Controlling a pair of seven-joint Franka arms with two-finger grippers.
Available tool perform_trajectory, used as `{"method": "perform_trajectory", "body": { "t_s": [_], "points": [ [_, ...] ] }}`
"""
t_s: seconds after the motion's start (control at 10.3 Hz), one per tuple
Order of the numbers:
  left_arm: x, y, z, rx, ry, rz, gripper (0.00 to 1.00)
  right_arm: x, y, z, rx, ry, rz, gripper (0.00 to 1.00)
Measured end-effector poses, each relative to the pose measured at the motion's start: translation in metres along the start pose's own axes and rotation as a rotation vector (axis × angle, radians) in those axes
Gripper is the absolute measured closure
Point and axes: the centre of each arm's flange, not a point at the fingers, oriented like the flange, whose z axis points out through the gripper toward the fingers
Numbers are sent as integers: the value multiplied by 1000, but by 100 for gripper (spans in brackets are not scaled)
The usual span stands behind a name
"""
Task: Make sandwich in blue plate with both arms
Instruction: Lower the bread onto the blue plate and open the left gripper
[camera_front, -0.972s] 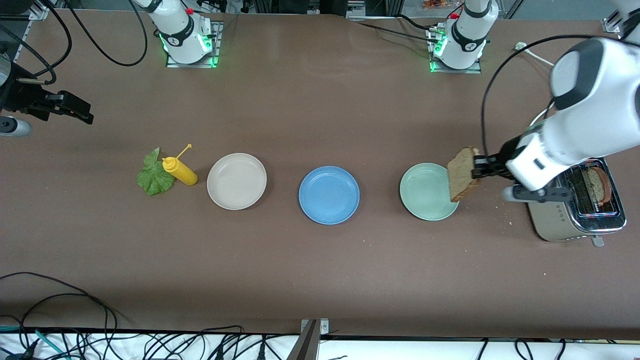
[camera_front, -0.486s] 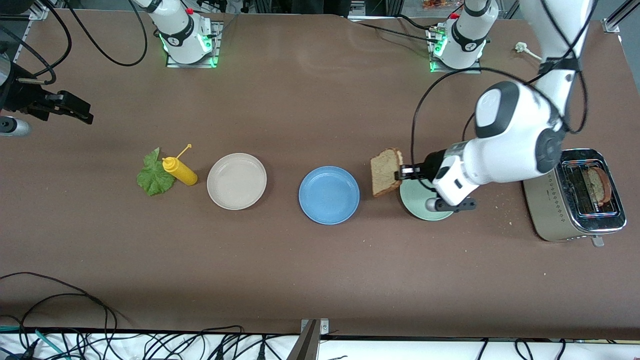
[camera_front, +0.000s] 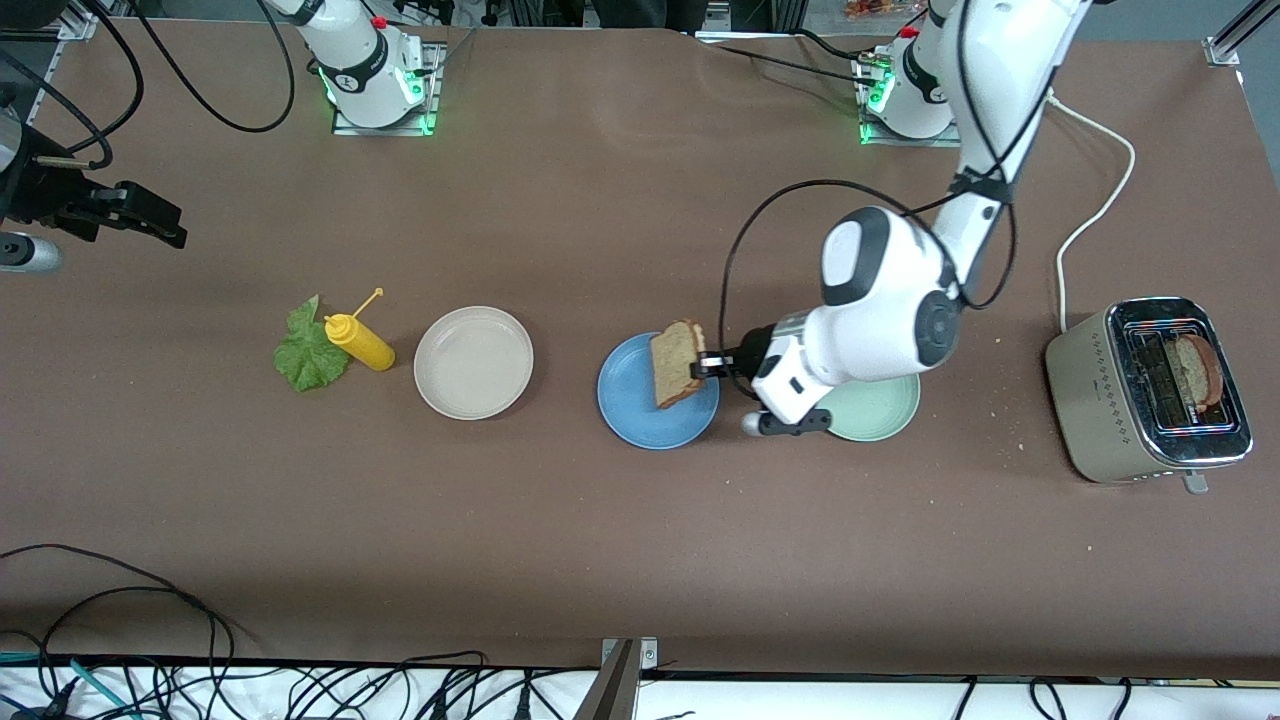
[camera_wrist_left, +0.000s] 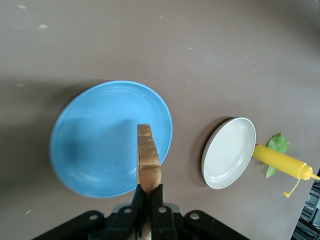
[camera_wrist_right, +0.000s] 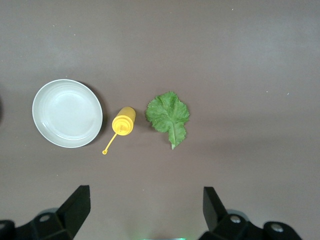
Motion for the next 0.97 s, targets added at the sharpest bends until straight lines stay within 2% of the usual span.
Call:
{"method": "perform_trajectory", "body": {
  "t_s": [0.39, 0.97],
  "points": [
    [2, 12, 55, 1, 16, 22, 92, -1, 0, 1, 0, -6, 0, 0],
    [7, 4, 78, 8, 16, 13, 92, -1, 0, 1, -1, -11, 0, 0]
  ]
}}
